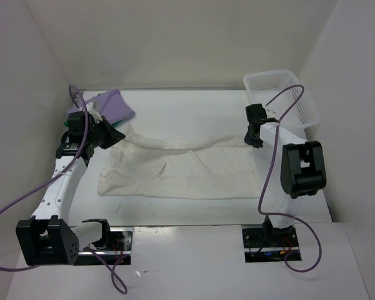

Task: Fold and stack the t-shirts
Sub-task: Fold the other side of the tshirt into a rectangle

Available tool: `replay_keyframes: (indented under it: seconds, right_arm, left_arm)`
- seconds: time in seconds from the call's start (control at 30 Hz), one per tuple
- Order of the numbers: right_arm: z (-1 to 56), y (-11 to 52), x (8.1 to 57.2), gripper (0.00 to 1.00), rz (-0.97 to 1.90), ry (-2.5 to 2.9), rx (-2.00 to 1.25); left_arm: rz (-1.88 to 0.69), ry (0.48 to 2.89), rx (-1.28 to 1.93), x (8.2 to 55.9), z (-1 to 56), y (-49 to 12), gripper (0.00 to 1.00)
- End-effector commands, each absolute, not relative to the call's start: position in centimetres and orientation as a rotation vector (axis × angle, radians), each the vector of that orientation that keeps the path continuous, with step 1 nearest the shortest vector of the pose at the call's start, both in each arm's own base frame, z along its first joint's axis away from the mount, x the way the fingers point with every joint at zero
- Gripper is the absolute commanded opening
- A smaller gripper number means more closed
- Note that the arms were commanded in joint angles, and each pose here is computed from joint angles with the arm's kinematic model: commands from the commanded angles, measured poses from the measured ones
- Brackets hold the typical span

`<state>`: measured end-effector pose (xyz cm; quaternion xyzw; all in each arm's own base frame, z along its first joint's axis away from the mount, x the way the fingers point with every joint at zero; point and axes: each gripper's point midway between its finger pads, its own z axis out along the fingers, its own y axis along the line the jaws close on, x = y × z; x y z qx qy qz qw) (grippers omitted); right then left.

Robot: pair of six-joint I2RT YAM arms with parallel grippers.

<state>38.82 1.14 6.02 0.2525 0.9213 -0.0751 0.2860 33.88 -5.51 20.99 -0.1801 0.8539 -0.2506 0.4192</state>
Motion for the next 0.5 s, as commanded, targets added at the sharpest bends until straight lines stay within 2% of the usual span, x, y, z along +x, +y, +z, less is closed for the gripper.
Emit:
replay_keyframes:
  seconds: [0.0,0.1,0.33,0.47]
  right_arm:
    - [4.1,1.2,40.7,0.28,-0.13,2.465,0.741]
    - [3.6,1.9,41.5,0.33,-0.083,2.464,0.76]
    - [4.6,1.6,43.6,0.33,-0.084,2.393,0.79]
    - [4.6,1.6,43.6,0.26,-0.079,2.388,0.803]
  left_arm:
    - [-0.647,2.112,-0.408,34.7,21.5,-5.7,0.0]
    - [-0.64,2.122,-0.401,34.8,21.1,-5.7,0.0]
    - [-0.65,2.123,-0.396,34.9,21.0,-5.8,0.0]
    - [-0.66,2.133,-0.394,35.0,20.7,-5.9,0.0]
